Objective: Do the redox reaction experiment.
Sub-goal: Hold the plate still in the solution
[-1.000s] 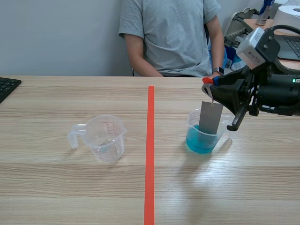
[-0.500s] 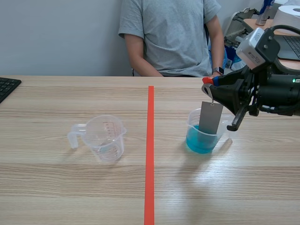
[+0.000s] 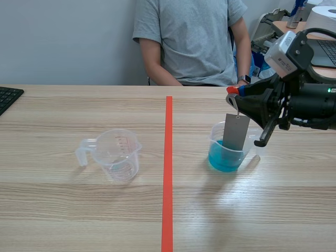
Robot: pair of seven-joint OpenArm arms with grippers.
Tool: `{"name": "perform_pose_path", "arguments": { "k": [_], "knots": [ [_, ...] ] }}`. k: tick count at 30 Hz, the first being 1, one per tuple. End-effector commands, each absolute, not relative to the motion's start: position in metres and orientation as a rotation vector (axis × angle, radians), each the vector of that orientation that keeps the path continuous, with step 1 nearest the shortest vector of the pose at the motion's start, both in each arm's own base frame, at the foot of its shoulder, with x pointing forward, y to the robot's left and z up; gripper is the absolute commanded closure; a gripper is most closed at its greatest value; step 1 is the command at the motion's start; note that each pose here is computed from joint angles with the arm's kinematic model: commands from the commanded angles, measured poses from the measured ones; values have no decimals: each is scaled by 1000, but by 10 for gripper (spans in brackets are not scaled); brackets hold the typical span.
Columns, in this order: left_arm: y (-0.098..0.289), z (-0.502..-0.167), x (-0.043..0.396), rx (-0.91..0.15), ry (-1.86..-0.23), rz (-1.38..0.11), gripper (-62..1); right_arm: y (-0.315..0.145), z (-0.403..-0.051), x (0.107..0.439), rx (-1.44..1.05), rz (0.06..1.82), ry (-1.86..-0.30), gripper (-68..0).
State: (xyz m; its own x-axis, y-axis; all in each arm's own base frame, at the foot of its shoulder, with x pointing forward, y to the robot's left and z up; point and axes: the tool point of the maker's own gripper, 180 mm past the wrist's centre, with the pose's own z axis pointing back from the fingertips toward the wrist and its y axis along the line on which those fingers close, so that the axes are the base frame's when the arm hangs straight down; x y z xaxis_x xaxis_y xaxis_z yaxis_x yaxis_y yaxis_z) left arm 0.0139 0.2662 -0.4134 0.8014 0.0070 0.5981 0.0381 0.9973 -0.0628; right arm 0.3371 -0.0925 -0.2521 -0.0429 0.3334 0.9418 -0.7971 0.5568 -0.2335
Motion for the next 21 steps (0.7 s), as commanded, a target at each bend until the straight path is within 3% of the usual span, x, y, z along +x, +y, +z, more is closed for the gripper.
{"name": "perform_pose_path", "arguments": {
  "k": [1, 21],
  "knots": [
    [263, -411, 17, -84, -656, -8, -36, -101, -236, 345, 427, 968, -1356, -13],
    [262, -411, 16, -84, -656, -8, -36, -104, -178, 349, 388, 986, -1470, -13]
  ]
}}
